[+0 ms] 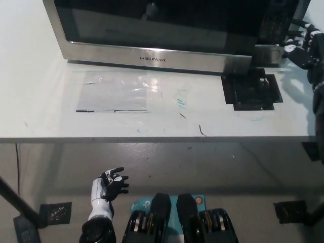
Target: A microwave is kept infront of the robot with its door slightly ajar. The robot uses its right hand to push the door towards the left to open it.
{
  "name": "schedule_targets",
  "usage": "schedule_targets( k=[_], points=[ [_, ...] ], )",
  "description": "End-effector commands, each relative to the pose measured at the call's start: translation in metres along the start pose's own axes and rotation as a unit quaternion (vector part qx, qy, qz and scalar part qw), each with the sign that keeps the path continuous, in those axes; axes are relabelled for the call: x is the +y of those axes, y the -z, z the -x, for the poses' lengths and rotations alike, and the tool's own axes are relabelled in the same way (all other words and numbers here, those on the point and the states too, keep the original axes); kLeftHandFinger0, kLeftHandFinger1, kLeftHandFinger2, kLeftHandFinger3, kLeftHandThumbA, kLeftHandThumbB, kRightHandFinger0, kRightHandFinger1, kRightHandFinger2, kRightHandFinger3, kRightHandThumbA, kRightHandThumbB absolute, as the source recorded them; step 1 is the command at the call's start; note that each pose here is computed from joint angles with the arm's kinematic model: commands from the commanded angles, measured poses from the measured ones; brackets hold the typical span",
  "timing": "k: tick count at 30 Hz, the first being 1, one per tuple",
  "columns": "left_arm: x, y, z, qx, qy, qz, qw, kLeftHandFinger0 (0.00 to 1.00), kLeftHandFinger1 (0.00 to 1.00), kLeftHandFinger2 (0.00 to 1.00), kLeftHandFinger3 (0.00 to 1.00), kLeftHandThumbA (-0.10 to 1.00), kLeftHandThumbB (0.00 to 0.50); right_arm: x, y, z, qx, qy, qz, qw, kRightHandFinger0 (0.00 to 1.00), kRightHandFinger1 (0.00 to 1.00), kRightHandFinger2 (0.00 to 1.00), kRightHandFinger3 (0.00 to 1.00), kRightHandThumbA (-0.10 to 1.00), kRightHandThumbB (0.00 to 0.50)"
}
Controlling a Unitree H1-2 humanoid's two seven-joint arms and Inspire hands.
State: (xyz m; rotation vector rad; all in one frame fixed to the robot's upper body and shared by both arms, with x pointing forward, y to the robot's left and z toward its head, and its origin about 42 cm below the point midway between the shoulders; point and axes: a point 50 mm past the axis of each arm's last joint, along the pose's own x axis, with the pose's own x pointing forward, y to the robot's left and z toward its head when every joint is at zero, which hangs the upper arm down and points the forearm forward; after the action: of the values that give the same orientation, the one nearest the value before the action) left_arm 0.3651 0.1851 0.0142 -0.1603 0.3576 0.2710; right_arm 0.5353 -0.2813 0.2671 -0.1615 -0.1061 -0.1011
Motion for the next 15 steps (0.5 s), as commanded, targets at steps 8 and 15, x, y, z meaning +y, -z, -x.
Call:
schedule_targets(
  k=[8,15],
  points=[
    [-0.008,-0.012,-0.003,-0.02,0.009,-0.02,1.0,0.37,0.34,0.37,0.45,0.09,0.0,0.048,-0.051,-0.022,-0.078,-0.016,0.03,0.996,0.29,0.49,0.65,0.82,0.15,0.202],
    [-0.009,-0.013,-0.005,-0.02,0.008,-0.015,1.0,0.33,0.3,0.33,0.41,0.05,0.0,0.06,-0.053,-0.022,-0.078,-0.018,0.019,0.997,0.28,0.46,0.61,0.79,0.17,0.215]
  ],
)
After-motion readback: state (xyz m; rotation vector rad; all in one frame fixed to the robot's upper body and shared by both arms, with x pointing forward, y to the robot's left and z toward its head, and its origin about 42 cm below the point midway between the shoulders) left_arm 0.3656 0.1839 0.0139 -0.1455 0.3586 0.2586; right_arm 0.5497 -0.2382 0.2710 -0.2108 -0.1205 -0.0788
